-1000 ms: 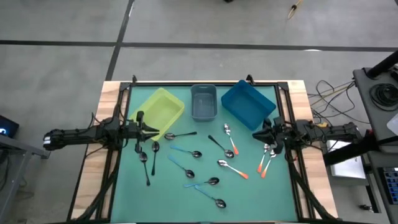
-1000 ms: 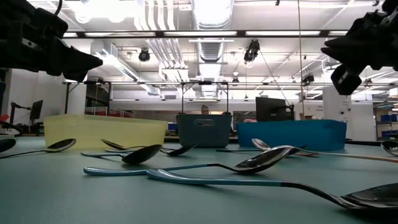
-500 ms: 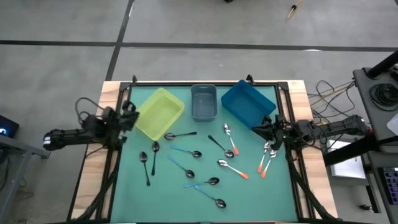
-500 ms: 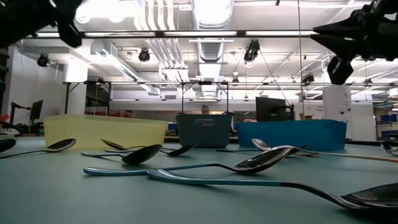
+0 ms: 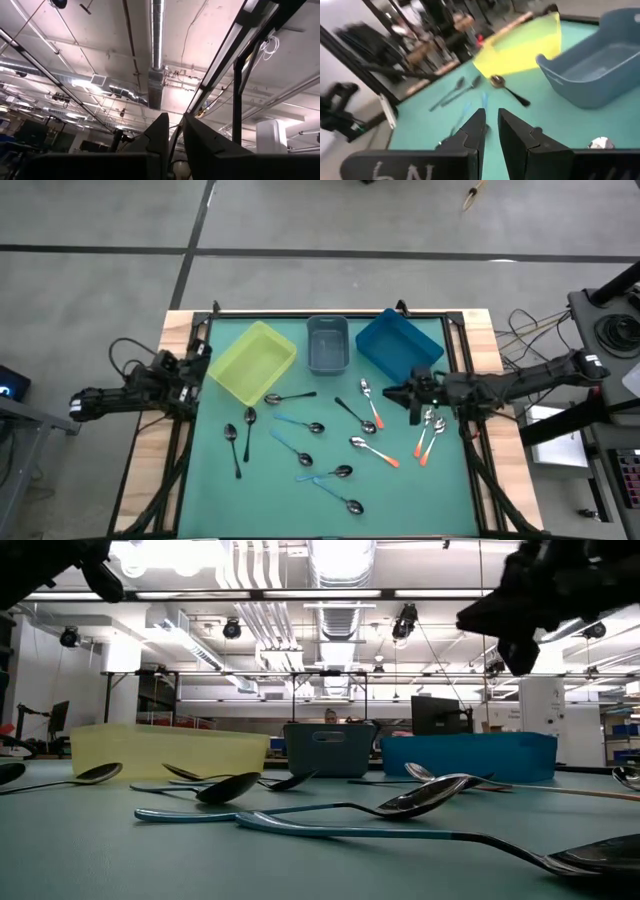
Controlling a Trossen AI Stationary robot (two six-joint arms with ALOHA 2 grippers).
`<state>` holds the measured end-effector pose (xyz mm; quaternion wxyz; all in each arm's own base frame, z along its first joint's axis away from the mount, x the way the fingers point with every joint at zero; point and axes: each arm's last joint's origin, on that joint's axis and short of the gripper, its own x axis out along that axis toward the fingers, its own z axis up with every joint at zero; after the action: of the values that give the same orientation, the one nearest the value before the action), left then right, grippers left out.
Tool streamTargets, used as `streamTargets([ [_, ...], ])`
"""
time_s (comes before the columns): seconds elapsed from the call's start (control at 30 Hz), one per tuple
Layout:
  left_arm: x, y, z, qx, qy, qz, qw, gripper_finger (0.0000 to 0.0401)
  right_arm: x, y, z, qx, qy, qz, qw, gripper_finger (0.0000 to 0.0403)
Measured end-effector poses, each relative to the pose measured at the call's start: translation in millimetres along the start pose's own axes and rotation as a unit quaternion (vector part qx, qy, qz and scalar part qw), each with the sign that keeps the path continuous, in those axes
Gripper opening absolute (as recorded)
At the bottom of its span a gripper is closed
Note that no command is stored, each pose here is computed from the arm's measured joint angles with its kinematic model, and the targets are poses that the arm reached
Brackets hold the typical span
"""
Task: Sort silverware by color (type)
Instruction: Put the orange spoon into the blue bin
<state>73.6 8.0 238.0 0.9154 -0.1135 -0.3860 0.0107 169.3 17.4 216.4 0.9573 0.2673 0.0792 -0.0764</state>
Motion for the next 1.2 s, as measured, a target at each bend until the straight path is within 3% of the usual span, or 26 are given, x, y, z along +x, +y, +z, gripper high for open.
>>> streamTargets([
  [0.27, 0, 1, -1, 0.006, 0.006, 0.005, 1.000, 0.0038, 14, 21, 28, 0.002, 0.110, -0.108, 0.988, 0.0044],
  [0.47, 0, 6, -1, 0.052, -0.009, 0.090, 0.995, 0.0038, 25, 25, 43, 0.031, 0.166, -0.183, 0.969, 0.0044],
  [0.7, 2, 9, -12, 0.140, 0.047, 0.105, 0.984, 0.0038, 46, 20, 54, 0.057, 0.209, -0.258, 0.942, 0.0044],
  [0.87, 4, 11, -18, 0.147, 0.068, 0.107, 0.981, 0.0038, 66, 19, 57, 0.078, 0.243, -0.278, 0.926, 0.0044],
  [1.1, 5, 11, -18, 0.124, 0.068, 0.107, 0.984, 0.0038, 99, 24, 53, 0.092, 0.300, -0.265, 0.912, 0.0044],
  [1.2, 4, 11, -20, 0.146, 0.079, 0.104, 0.981, 0.0038, 115, 26, 52, 0.092, 0.308, -0.269, 0.908, 0.0044],
])
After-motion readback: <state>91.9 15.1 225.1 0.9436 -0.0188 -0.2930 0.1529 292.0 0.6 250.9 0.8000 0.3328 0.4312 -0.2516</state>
